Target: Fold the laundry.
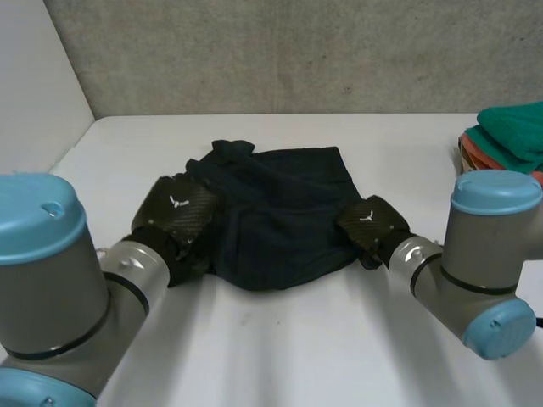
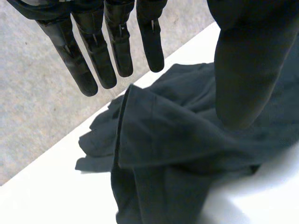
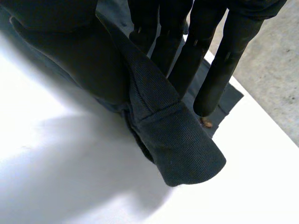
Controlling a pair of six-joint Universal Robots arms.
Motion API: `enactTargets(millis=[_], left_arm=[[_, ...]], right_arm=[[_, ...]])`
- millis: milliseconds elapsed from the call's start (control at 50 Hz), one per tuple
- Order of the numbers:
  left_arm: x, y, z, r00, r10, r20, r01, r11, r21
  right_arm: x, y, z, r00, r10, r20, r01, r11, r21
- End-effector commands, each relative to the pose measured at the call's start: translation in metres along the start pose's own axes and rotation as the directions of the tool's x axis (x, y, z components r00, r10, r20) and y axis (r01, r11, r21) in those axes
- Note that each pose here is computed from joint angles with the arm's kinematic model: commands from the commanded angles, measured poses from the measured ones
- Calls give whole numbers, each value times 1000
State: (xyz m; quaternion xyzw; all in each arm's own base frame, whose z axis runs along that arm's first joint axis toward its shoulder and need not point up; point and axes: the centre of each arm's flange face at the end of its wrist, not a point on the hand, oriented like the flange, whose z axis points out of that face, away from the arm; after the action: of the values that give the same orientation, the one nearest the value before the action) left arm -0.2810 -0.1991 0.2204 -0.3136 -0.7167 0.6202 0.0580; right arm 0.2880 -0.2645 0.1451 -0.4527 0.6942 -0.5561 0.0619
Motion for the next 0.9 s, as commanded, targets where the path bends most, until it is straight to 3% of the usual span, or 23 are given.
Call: enactTargets(millis=[20, 100, 220, 420, 540, 660, 780, 900], left_arm=[[-6, 13, 9, 998, -8, -58, 7, 1000, -21], [3, 34, 3, 994, 16, -110, -24, 997, -69], [0, 44, 11, 991, 108, -79, -108, 994, -2], [1, 77, 35, 944, 318, -89, -319, 948, 0], [-6, 82, 39, 943, 326, -71, -328, 945, -12], [-9, 59, 25, 945, 324, -44, -323, 946, 34], [-10, 24, -23, 948, 314, -46, -311, 948, 60], [-9, 15, -72, 960, 265, -96, -269, 963, -34]], right_arm=[[-6, 6, -3, 1000, 9, 18, -8, 1000, -19], [-6, 6, -3, 1000, 9, 15, -9, 1000, -23], [-3, 8, -3, 1000, 13, 7, -13, 999, -31], [-4, 9, -3, 1000, 12, 6, -12, 999, -36], [-4, 10, -4, 1000, 9, 6, -8, 999, -42], [4, -3, -10, 999, -9, -31, 8, 1000, -26], [18, -37, -44, 996, -38, -77, 37, 999, -17], [8, -41, -84, 989, -150, 16, 151, 980, -129]])
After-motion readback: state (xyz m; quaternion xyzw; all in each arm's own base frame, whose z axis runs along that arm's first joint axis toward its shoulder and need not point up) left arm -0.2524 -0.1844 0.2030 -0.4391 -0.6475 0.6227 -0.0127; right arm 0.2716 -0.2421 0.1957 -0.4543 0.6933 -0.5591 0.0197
